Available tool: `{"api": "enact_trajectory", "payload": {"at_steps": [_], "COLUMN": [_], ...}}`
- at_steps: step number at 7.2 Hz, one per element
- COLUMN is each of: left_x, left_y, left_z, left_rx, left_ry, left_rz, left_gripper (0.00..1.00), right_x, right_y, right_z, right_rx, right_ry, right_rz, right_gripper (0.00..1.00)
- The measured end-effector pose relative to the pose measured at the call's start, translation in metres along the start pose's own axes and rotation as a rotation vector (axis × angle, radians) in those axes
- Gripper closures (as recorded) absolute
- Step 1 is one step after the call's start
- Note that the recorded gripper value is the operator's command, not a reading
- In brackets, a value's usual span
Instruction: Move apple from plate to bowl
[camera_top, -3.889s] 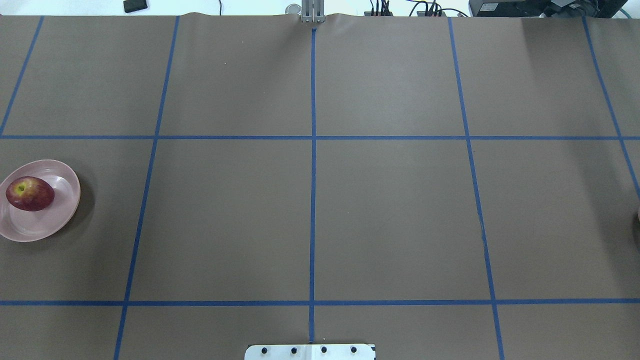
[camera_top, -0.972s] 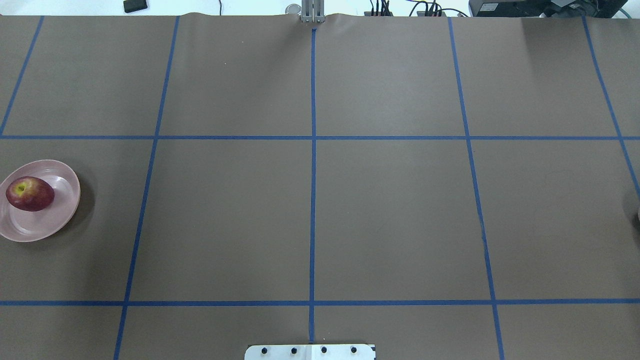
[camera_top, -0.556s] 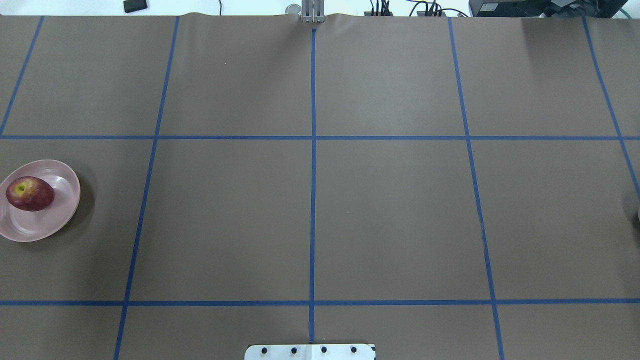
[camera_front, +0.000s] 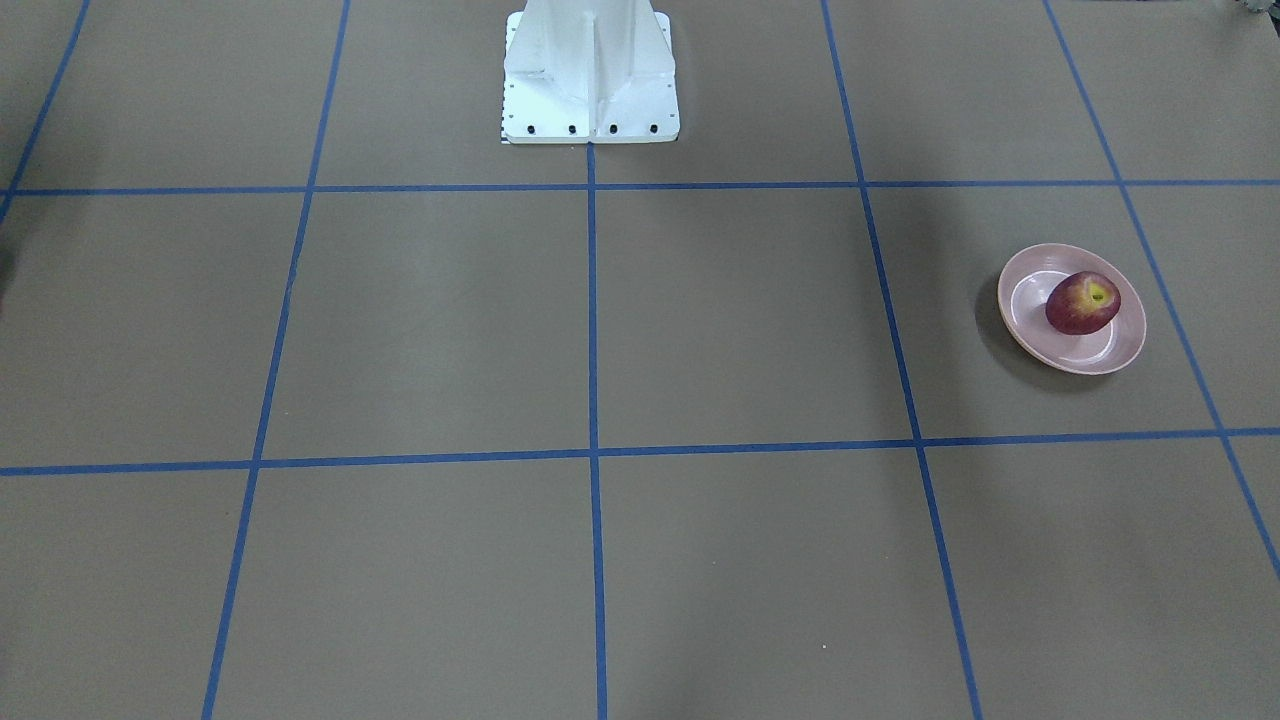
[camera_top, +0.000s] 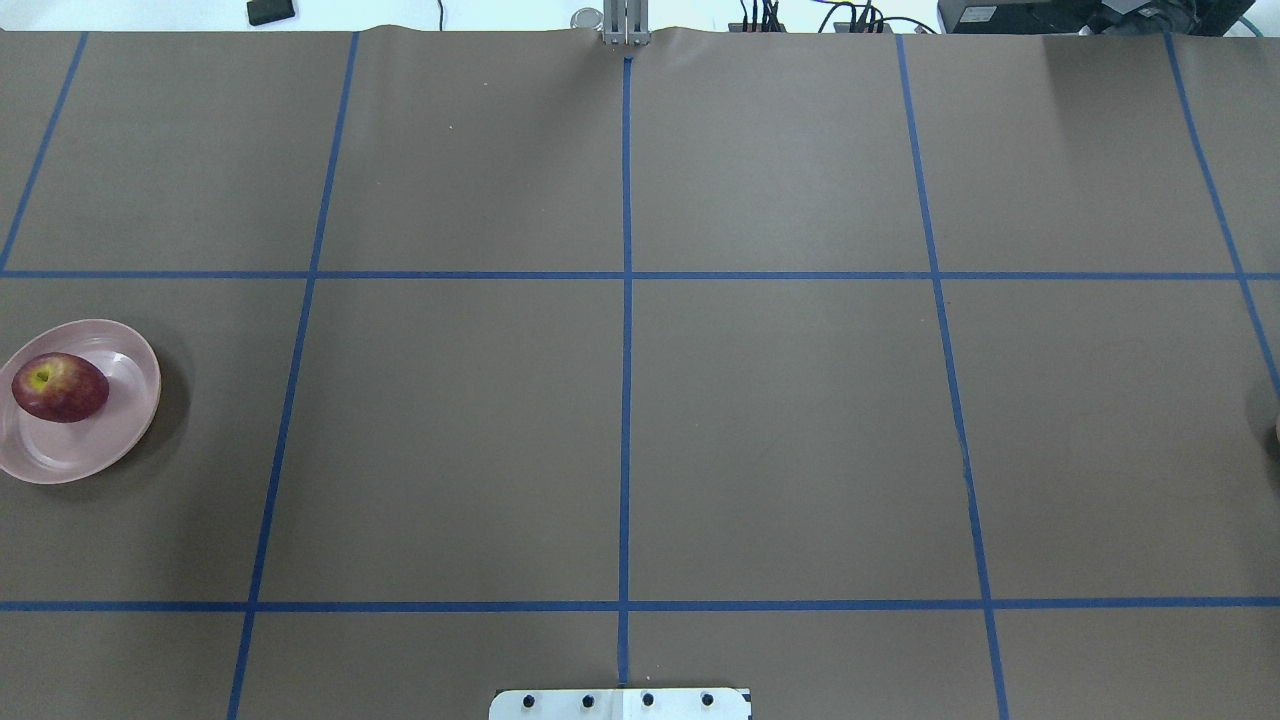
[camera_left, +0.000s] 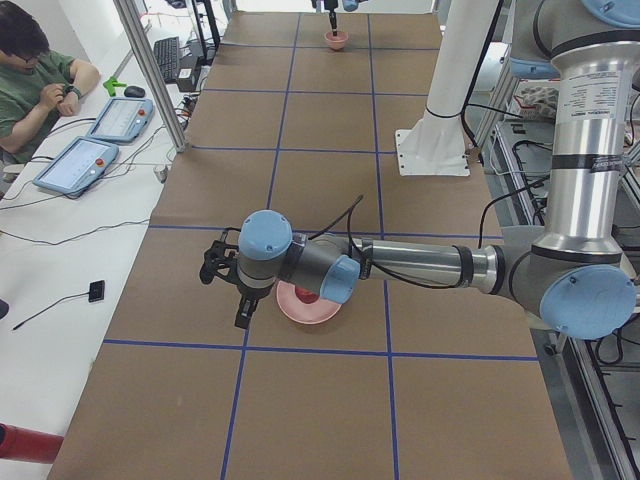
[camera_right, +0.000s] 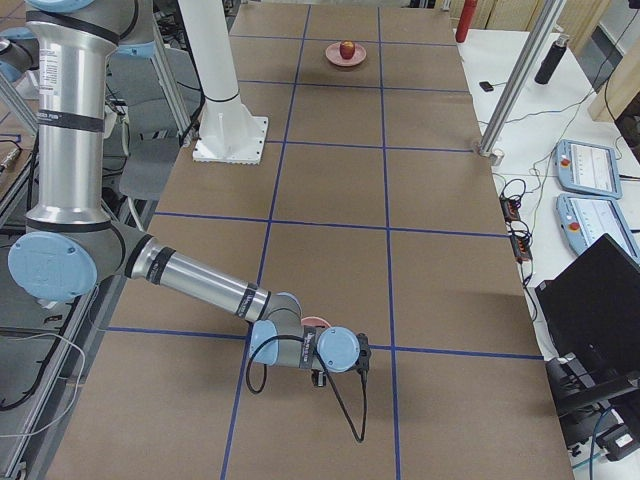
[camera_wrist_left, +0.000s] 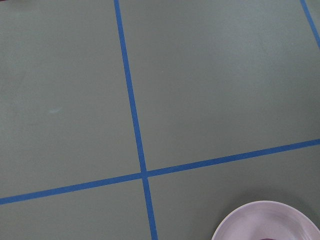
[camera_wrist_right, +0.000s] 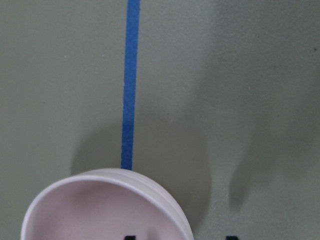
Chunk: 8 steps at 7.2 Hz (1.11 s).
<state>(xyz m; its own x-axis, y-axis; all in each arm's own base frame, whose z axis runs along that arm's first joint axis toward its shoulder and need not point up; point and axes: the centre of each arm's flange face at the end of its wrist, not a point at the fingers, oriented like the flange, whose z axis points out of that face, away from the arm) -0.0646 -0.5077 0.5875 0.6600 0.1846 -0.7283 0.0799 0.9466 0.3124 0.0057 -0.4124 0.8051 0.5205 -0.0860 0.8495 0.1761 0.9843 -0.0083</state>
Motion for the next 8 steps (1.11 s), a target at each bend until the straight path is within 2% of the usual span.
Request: {"api": "enact_trajectory", "payload": {"at_steps": [2, 4, 6, 8], "left_x": [0.0, -0.001, -0.001, -0.004], "left_y": [0.0, 0.0, 0.0, 0.002], "left_z": [0.0, 0.001, 0.001, 0.004], "left_rx": [-0.001, -0.001, -0.003, -0.009], "left_ry": [0.001, 0.001, 0.002, 0.002], "left_rz": [-0.005, -0.008, -0.009, -0.015], "left_gripper": [0.02, 0.02, 0.02, 0.02], "right_x": [-0.019, -0.06, -0.155, -0.287], "right_y": [-0.01, -0.043, -0.127, -0.205], "right_z": [-0.011, -0.041, -0.089, -0.096], "right_rx": [0.028, 0.087, 0.142, 0.133], "right_ry": [-0.05, -0.121, -0.149, -0.135], "right_rz": [-0.04, -0.064, -0.033, -0.011], "right_gripper": [1.0, 1.0, 1.0, 1.0]}}
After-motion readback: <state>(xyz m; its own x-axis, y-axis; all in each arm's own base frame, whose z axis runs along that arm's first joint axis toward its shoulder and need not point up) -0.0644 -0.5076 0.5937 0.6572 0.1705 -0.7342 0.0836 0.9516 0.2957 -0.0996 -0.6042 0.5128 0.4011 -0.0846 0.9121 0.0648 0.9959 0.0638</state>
